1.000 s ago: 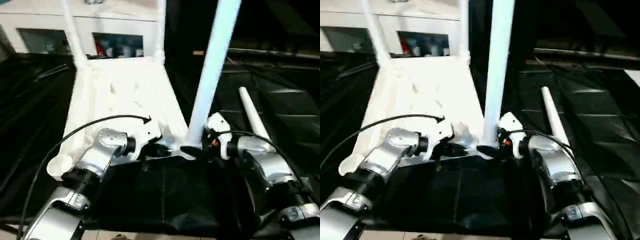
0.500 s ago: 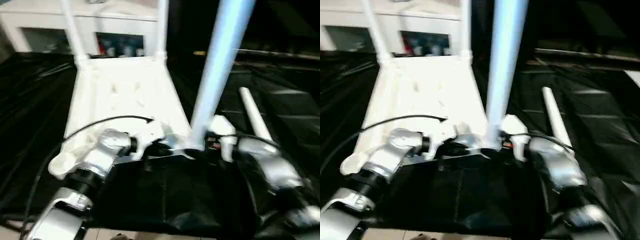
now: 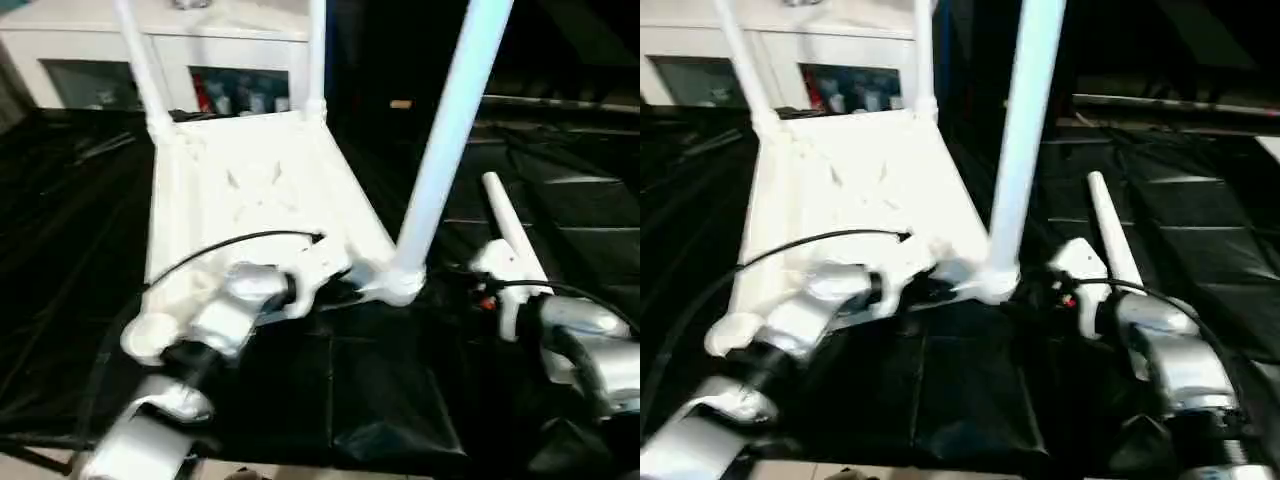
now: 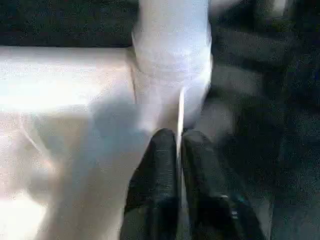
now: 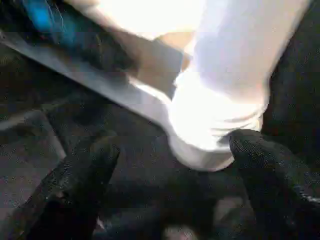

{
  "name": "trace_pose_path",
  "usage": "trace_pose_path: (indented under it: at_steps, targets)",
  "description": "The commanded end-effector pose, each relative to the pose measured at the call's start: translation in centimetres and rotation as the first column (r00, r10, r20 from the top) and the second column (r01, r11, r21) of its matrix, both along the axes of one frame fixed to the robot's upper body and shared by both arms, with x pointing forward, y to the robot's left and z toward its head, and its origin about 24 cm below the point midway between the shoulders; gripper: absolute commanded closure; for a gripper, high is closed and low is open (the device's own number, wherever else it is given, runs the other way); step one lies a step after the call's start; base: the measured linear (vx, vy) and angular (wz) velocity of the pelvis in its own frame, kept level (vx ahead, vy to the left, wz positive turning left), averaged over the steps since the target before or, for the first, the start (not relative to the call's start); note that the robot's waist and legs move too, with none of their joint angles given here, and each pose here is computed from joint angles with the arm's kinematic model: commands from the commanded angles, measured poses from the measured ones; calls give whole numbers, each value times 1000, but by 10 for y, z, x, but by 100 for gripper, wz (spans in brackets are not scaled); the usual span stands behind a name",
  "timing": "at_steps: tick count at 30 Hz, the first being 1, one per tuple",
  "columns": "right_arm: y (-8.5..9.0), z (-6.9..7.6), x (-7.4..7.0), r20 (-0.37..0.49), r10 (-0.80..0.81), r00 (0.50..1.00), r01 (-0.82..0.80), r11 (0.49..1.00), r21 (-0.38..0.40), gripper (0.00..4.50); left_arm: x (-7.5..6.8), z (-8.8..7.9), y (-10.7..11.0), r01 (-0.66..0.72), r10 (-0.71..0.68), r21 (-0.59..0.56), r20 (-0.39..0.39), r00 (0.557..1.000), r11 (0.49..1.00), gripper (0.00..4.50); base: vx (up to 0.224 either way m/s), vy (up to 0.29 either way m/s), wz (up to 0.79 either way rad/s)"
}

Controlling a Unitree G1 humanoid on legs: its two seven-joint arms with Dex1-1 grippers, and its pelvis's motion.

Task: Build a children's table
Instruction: Rotate table base

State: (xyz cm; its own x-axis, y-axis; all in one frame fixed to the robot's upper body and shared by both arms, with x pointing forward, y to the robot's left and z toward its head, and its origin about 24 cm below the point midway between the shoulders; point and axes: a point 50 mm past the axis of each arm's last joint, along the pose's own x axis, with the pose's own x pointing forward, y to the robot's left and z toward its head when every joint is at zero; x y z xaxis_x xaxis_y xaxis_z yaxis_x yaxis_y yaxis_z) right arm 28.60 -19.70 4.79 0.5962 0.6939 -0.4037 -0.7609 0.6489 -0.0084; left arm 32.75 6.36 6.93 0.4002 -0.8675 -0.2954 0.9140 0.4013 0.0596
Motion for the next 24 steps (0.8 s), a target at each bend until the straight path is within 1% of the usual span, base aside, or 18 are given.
trace_pose_path:
  at_steps: [1,2,5,7,9,10,12,13,14,15,16,17,18,19,20,21,22,24]
  targets:
    - [12,-9,5,-23,-14,1000,13,999,-50,55,3,30,6,2,2,-53,79,997,999,366,0,0,0]
    - [14,-9,6,-24,-10,1000,8,999,-49,55,3,32,8,-1,6,-54,83,997,999,366,0,0,0]
    - [36,-11,7,-30,45,999,-46,999,-24,55,0,61,45,-66,73,-52,141,987,996,346,0,0,0]
    - [41,-11,10,-28,43,999,-43,999,-25,55,2,71,68,-159,160,-23,164,973,987,317,0,0,0]
    - [46,-12,11,-26,43,999,-44,999,-28,55,2,80,93,-257,249,16,189,950,966,317,0,0,0]
    - [47,-13,11,-28,46,999,-47,999,-26,55,1,83,106,-300,288,34,192,938,953,294,0,0,0]
    - [49,-13,10,-27,54,998,-54,998,-27,55,-2,87,134,-405,379,95,210,901,909,294,0,0,0]
    - [49,-12,11,-24,53,998,-53,998,-25,55,-4,89,153,-484,449,135,225,865,864,294,0,0,0]
    - [48,-11,11,-23,50,998,-51,998,-25,55,-4,89,158,-506,468,147,230,853,850,294,0,0,0]
    - [47,-11,12,-18,41,999,-42,999,-27,55,-7,91,174,-572,526,183,246,814,800,294,0,0,0]
    - [45,-10,13,-12,25,1000,-25,999,-32,55,-11,94,195,-647,592,223,269,760,729,294,0,0,0]
    - [40,-9,16,-1,-7,1000,7,999,-43,55,-20,97,226,-743,680,283,300,669,607,294,0,0,0]
    - [39,-9,16,0,-9,1000,9,999,-44,55,-21,97,227,-748,684,287,302,664,599,294,0,0,0]
    - [38,-9,16,2,-18,1000,18,999,-48,55,-24,98,236,-768,703,304,311,639,564,294,0,0,0]
    - [36,-10,18,8,-32,999,32,998,-57,55,-30,95,251,-793,733,339,315,603,506,294,0,0,0]
    - [34,-10,20,13,-51,999,52,996,-66,55,-42,86,273,-815,771,416,325,548,404,294,0,0,0]
    - [34,-10,21,15,-54,998,55,996,-68,55,-46,80,280,-812,772,458,340,537,362,294,0,0,0]
    - [35,-9,21,18,-54,998,55,996,-69,55,-50,73,283,-805,769,497,358,530,324,294,0,0,0]
